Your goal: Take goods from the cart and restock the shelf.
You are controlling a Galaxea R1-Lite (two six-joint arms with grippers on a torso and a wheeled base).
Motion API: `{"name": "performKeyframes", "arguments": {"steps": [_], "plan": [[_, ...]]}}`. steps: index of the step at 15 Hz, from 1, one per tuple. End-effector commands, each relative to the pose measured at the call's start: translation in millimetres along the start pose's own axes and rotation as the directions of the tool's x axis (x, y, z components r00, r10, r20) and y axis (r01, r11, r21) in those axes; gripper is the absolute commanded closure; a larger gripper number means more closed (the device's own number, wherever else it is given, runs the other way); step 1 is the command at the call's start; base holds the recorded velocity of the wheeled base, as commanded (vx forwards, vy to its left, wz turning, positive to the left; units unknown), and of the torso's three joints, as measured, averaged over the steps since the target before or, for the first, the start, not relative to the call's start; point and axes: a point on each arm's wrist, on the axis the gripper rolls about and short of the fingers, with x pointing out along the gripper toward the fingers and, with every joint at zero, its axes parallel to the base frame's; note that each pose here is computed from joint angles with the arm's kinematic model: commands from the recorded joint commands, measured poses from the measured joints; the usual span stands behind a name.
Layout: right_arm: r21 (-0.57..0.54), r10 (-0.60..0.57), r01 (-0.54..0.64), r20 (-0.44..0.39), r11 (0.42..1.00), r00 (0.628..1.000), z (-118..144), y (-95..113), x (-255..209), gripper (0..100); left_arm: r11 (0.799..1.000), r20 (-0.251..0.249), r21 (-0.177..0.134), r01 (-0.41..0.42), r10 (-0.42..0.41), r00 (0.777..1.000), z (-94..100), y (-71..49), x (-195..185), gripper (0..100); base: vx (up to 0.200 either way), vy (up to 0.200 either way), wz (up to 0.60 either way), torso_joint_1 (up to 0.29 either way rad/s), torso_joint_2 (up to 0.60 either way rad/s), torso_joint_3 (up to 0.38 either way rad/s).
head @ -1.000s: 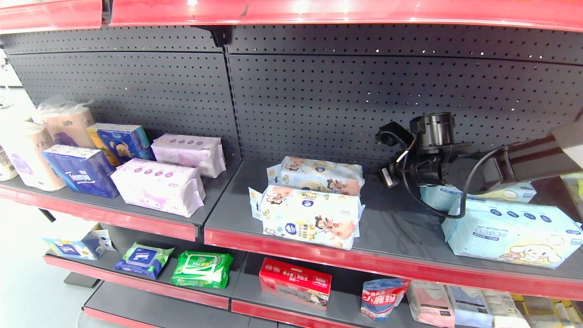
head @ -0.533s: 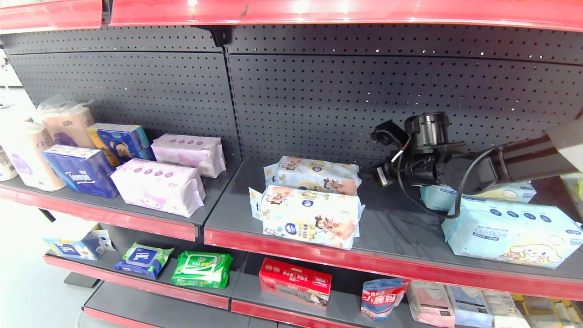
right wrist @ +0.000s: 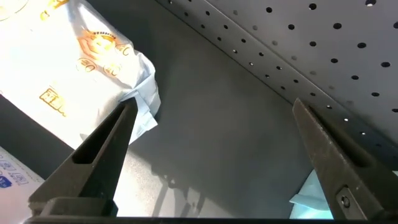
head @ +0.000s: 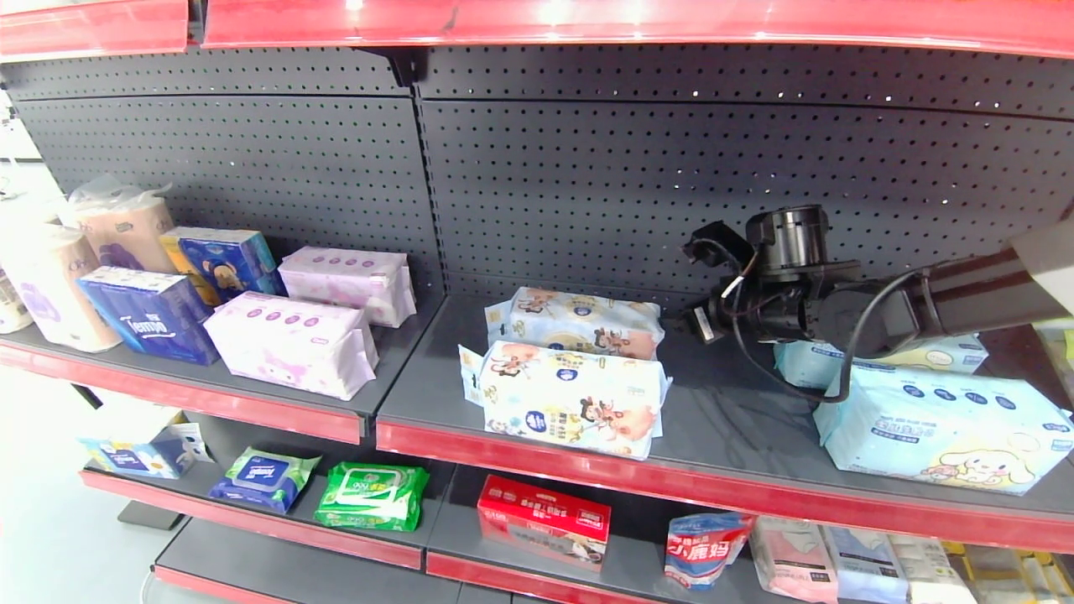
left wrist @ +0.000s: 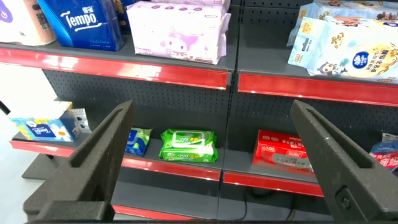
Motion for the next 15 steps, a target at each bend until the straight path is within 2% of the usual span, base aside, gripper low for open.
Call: {"name": "performKeyframes", "arguments": {"steps": [1, 5, 10, 15], "plan": [[0.007, -0.01, 0.01, 0.017, 1.0, 1.0, 5, -4, -10, 0, 1.0, -0.001, 0.0, 0.0, 0.0, 1.0, 0.0, 0.0, 0, 0, 0.0, 0.0, 0.0, 0.0, 0.0, 0.0], [0.046, -0.025, 0.024, 0.017, 0.999, 1.0, 1, -10, -40, 0, 1.0, -0.001, 0.0, 0.0, 0.0, 1.0, 0.0, 0.0, 0, 0, 0.0, 0.0, 0.0, 0.0, 0.0, 0.0], [0.203, -0.062, 0.057, 0.015, 0.978, 0.998, -3, -10, -73, 0, 1.0, -0.001, 0.0, 0.0, 0.0, 1.0, 0.0, 0.0, 0, 0, 0.0, 0.0, 0.0, 0.0, 0.0, 0.0], [0.258, -0.05, 0.055, -0.028, 0.965, 0.998, -26, -5, -102, 0, 1.0, -0.001, 0.0, 0.0, 0.0, 1.0, 0.0, 0.0, 0, 0, 0.0, 0.0, 0.0, 0.0, 0.0, 0.0]]}}
